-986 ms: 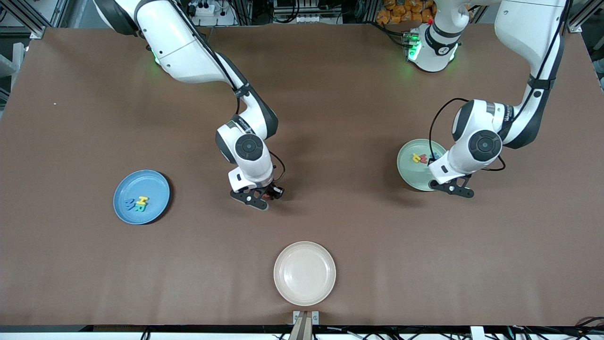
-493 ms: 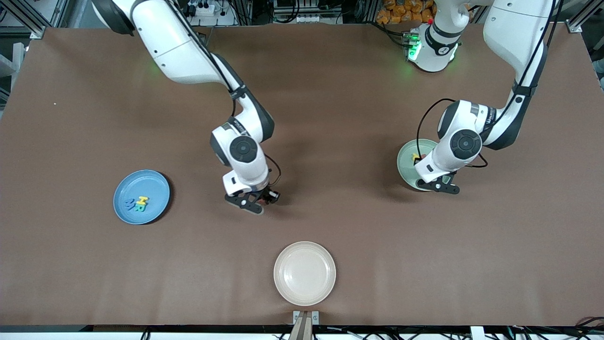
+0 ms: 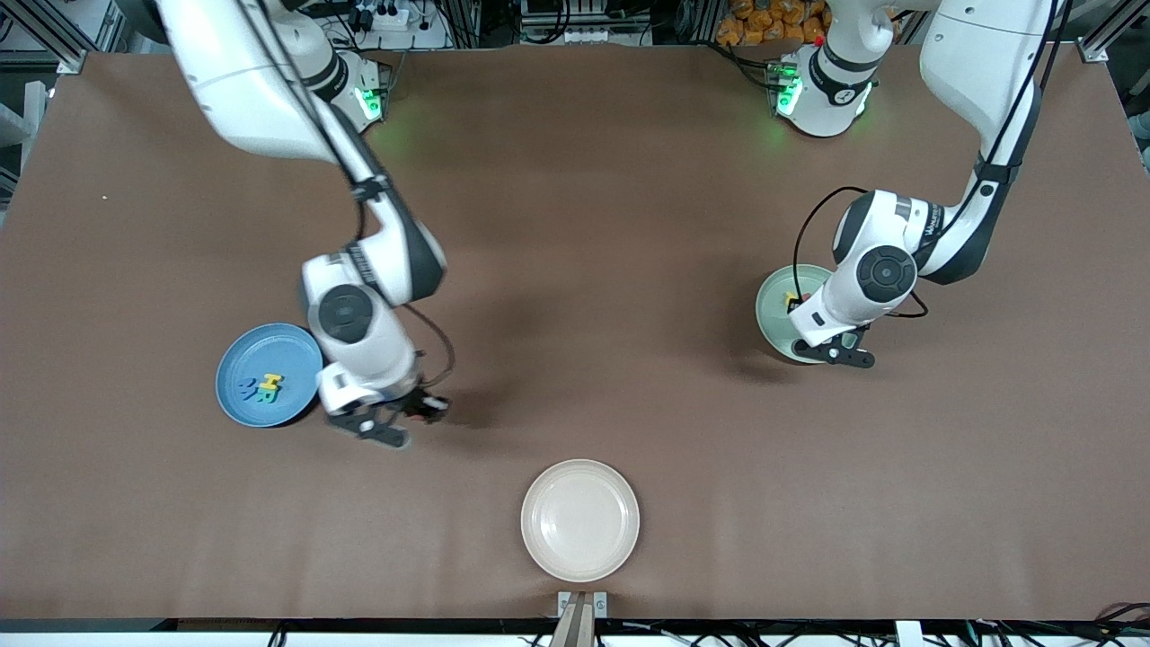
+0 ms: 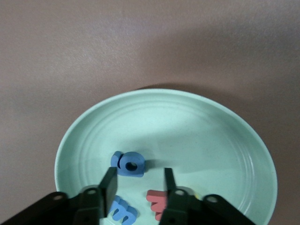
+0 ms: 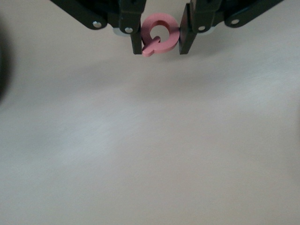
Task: Sort uppercase to blue plate, lowercase to green plate
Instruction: 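Carry the pink letter to the blue plate with the right gripper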
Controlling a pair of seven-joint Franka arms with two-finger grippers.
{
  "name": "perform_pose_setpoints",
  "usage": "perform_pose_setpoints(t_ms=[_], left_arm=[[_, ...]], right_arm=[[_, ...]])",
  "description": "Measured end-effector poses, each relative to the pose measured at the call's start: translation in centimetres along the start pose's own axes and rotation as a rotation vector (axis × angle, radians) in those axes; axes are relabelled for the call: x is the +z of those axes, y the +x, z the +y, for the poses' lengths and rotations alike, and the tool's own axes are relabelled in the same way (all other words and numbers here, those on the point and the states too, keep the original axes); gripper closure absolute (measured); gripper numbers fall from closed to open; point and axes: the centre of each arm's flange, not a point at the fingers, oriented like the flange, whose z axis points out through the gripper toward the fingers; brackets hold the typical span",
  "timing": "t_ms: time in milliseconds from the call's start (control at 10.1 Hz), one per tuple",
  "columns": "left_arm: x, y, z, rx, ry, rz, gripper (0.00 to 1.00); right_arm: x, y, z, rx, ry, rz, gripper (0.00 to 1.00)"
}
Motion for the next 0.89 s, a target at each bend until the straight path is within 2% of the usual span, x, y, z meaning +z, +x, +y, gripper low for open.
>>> perform_pose_setpoints(t_ms=[197,395,691,888], left_arm=[[-1.2,0.2,-0.3,-0.005,0.002,0.023,0.47],[-3.2,0.3,-0.7,-0.016,0.007,0.036,0.47],[-9.5,0.8,-2.5,-0.113,-0.045,0.043,0.47],[-14.7,1.1,-5.6,-0.180,-0.066,0.058,0.47]], right_arm=[[-1.5,3.3,6.2,-0.098,-0.026,-0.020,0.64],[-1.4,5.1,13.0,-0.179,-0.054,-0.073,0.64],[0.8,4.8,19.8,-0.181,-0.081,-0.171,0.64],[2.8,3.1,21.3,-0.172,-0.087,-0.205,0.63]])
